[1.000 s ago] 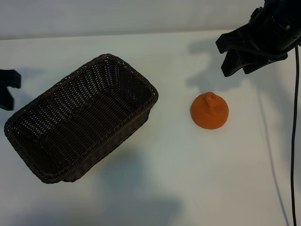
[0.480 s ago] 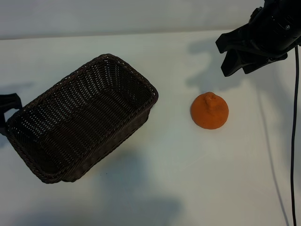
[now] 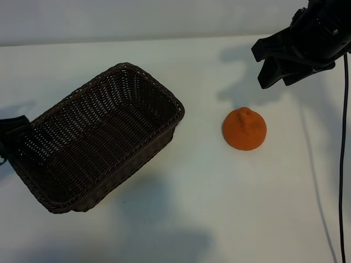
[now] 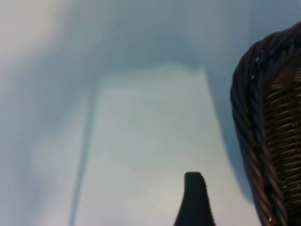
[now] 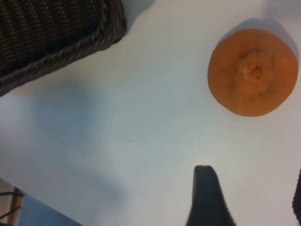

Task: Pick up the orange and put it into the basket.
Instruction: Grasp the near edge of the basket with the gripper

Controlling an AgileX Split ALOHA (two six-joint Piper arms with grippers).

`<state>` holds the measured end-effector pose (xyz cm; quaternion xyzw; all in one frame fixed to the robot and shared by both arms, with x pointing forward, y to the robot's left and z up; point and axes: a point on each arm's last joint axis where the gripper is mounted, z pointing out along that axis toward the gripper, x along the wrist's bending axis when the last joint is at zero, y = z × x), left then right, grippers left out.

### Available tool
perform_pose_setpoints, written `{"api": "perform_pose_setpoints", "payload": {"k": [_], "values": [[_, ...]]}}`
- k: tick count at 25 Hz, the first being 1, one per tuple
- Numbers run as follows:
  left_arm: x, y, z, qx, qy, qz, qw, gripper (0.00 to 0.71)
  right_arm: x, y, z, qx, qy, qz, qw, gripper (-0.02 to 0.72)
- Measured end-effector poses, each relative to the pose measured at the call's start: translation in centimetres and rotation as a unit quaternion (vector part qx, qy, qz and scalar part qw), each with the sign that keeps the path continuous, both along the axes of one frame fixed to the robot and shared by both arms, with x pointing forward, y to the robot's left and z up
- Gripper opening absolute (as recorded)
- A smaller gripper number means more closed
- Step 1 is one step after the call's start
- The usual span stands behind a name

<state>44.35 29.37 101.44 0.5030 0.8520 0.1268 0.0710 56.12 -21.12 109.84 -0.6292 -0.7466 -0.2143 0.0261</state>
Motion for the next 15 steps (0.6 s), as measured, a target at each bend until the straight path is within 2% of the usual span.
{"api": "perform_pose_setpoints", "payload": {"k": [15], "values": [[0.2, -0.3, -2.4, -0.031, -0.044, 0.031, 0.998, 0.567, 0.0, 0.0, 0.0, 0.0, -0.001, 0.0, 1.0, 0.433]]}}
